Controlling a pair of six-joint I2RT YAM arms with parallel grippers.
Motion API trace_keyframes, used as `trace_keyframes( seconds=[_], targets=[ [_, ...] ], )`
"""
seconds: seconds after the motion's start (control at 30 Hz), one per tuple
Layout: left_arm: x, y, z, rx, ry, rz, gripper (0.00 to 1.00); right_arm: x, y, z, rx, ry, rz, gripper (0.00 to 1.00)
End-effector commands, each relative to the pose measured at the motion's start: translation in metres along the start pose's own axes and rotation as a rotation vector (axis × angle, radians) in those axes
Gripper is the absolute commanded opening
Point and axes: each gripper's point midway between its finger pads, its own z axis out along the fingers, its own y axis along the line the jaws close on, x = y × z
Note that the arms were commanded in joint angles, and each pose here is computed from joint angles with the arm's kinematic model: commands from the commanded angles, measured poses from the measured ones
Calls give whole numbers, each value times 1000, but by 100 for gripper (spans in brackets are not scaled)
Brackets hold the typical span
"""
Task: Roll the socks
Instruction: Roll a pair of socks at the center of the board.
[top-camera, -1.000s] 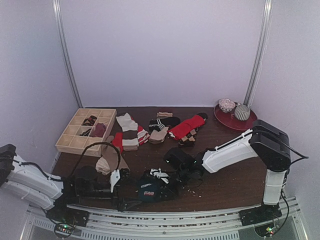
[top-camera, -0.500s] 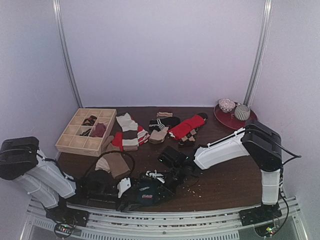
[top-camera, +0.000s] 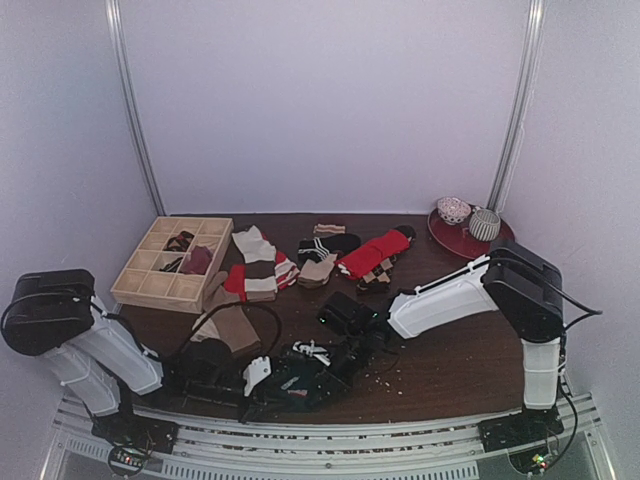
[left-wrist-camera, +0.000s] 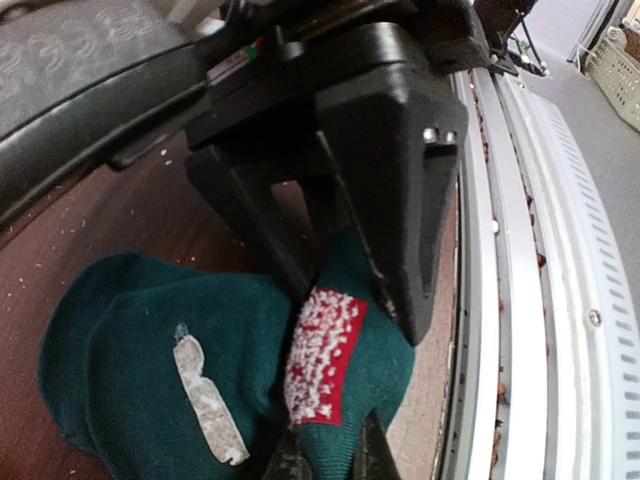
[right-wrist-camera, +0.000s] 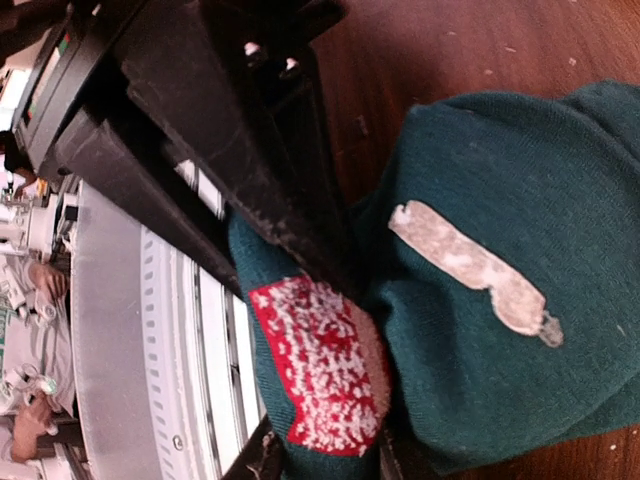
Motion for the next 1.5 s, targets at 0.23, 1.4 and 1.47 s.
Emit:
trace_keyframes(
  seconds=[0.23, 1.4, 1.47],
  targets=[
    [39, 4, -6, -42, 93, -231, 0, -30, -15, -39, 277, -277, -162, 40],
    [47, -1, 1, 17, 135, -279, 50, 20, -3, 8, 559, -99, -655, 26],
    [23, 4, -1, -12, 81, -232, 79, 26, 1, 9, 483, -80, -578, 26]
  ],
)
